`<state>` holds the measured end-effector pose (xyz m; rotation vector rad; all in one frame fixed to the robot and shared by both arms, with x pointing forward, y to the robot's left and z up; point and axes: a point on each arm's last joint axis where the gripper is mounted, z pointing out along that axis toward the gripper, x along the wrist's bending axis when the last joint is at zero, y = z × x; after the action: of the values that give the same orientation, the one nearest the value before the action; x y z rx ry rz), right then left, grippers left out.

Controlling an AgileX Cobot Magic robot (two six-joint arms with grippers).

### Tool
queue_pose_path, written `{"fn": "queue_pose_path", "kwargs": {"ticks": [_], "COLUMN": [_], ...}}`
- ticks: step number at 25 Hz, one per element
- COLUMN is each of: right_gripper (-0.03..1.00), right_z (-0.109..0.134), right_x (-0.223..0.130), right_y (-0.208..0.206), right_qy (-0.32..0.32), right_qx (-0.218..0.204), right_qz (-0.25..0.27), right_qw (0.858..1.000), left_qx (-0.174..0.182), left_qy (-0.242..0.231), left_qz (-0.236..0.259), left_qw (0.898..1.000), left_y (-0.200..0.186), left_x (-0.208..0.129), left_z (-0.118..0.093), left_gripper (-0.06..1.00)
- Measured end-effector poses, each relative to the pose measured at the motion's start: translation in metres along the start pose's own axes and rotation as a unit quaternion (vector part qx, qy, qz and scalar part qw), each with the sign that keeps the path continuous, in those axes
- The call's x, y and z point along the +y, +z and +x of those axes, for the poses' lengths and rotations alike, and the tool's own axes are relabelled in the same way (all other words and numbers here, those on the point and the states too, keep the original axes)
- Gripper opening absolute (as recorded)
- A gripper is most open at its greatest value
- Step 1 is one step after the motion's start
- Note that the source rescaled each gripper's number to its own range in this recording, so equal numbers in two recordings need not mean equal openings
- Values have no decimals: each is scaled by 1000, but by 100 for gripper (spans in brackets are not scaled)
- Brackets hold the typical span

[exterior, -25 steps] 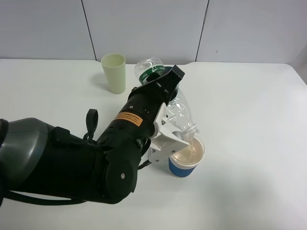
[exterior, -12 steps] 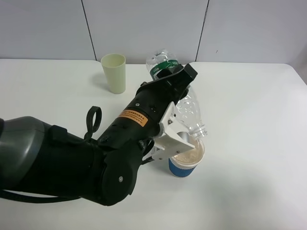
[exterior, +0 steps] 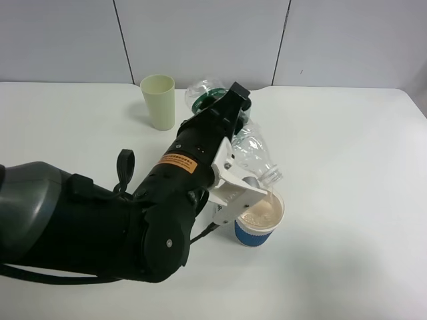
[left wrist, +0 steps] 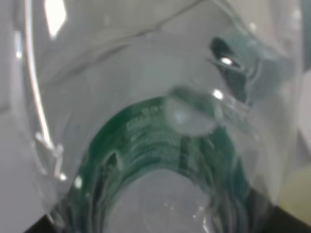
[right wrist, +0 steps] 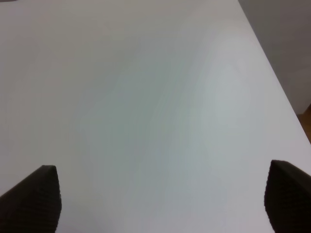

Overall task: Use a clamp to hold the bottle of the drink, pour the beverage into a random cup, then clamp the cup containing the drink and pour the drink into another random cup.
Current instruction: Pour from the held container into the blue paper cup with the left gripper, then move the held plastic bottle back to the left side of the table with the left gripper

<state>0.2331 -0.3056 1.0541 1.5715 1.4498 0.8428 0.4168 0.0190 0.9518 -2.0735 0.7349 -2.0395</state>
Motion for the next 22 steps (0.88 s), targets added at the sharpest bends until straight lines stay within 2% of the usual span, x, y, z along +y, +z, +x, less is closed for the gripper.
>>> {"fn": "queue_pose_path", "kwargs": {"ticks": [3, 5, 8, 11, 14, 19, 22], "right_gripper": [52, 52, 52, 52, 52, 52, 52], "right_z": [0, 0, 0, 0, 0, 0, 0], "right_x": [0, 0, 0, 0, 0, 0, 0], "right_y": [0, 0, 0, 0, 0, 0, 0], "right_qy": [0, 0, 0, 0, 0, 0, 0], "right_qx": [0, 0, 0, 0, 0, 0, 0], "right_qz": [0, 0, 0, 0, 0, 0, 0], "right_qw": [1000, 1000, 1000, 1000, 1000, 1000, 1000], "left_qx": [-39, -70, -127, -166, -182, -181, -167], "left_qy": [-57, -100, -163, -228, -300, -401, -441], "left_qz": [30, 45, 54, 67, 79, 76, 66], "left_qw": [997, 992, 977, 957, 933, 895, 880], "left_y": [-1, -1, -4, -6, -8, -11, -20], "left_x": [-5, -7, -6, -6, -8, -28, -43], "left_z": [-7, -13, -24, -31, -30, -21, -22], "left_gripper": [1, 1, 1, 1, 1, 1, 1]}}
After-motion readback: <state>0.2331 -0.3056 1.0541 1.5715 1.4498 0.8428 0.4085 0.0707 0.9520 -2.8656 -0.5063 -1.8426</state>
